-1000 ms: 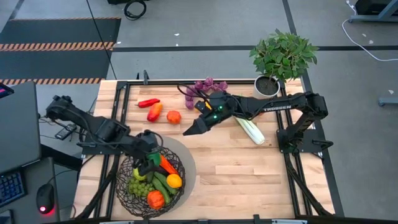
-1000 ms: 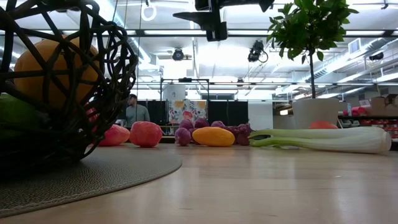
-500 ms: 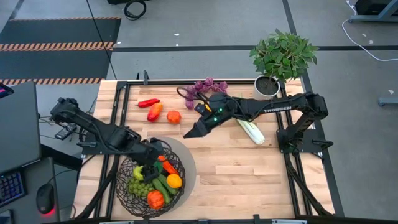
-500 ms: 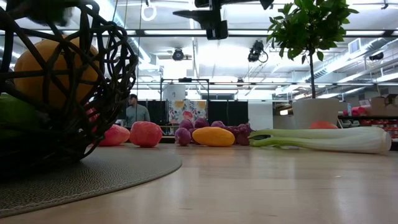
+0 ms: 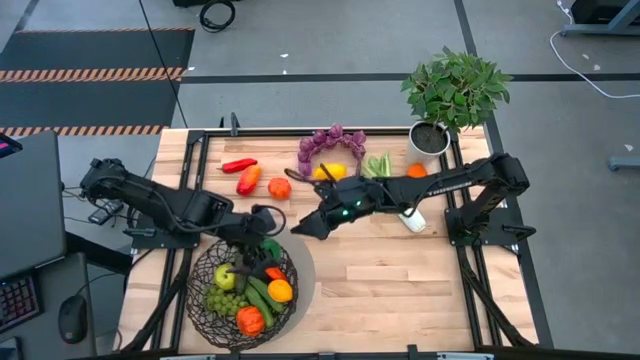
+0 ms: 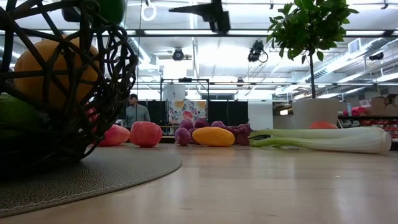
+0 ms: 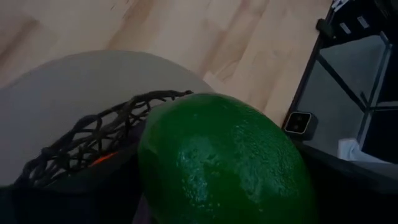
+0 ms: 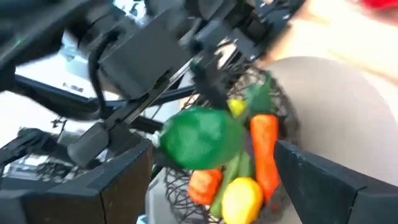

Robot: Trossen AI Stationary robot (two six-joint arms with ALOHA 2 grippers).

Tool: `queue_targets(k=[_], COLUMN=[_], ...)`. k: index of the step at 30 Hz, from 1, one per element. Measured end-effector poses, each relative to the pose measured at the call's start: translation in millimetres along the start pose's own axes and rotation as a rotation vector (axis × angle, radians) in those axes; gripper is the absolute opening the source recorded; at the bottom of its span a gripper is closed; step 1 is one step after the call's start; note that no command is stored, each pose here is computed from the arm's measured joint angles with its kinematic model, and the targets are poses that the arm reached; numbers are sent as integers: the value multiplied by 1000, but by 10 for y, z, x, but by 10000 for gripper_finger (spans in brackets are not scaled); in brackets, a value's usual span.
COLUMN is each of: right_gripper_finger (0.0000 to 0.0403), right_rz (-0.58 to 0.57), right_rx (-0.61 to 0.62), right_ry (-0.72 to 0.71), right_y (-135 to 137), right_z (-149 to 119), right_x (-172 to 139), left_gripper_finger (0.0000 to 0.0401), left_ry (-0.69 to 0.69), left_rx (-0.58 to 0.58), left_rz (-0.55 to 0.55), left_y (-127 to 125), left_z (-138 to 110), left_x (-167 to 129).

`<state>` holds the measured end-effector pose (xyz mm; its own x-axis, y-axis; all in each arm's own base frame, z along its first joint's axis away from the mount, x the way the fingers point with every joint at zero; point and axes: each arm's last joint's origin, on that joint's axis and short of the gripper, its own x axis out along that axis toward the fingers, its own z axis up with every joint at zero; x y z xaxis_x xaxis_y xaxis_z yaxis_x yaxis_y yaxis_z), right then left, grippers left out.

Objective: Build produce basket
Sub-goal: Put the green lime into the black basket

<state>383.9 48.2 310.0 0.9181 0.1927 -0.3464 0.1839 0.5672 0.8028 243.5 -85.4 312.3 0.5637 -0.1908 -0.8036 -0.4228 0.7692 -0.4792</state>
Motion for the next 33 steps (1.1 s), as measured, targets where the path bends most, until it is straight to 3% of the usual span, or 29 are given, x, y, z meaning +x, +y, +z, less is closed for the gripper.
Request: queue_targets(k=[8, 15, 25, 33], right_gripper_finger=[337, 337, 325, 315], right_rz=[9, 26, 23, 42], right_rx=[69, 93, 96, 90], right_ry=[82, 64, -1, 53], right_y=[-141, -148, -116, -94], right_z=[-340, -316, -186, -420], right_x=[455, 753, 757, 872], left_gripper_finger=[357, 357, 357, 357], left_ry=[6, 18, 29, 30], left_rx=[15, 27, 45, 49], left_rz=[-4, -9, -44, -57], left_y=[-2, -20, -105, -112], left_z=[-4, -34, -122, -120], left_x=[0, 0, -5, -2])
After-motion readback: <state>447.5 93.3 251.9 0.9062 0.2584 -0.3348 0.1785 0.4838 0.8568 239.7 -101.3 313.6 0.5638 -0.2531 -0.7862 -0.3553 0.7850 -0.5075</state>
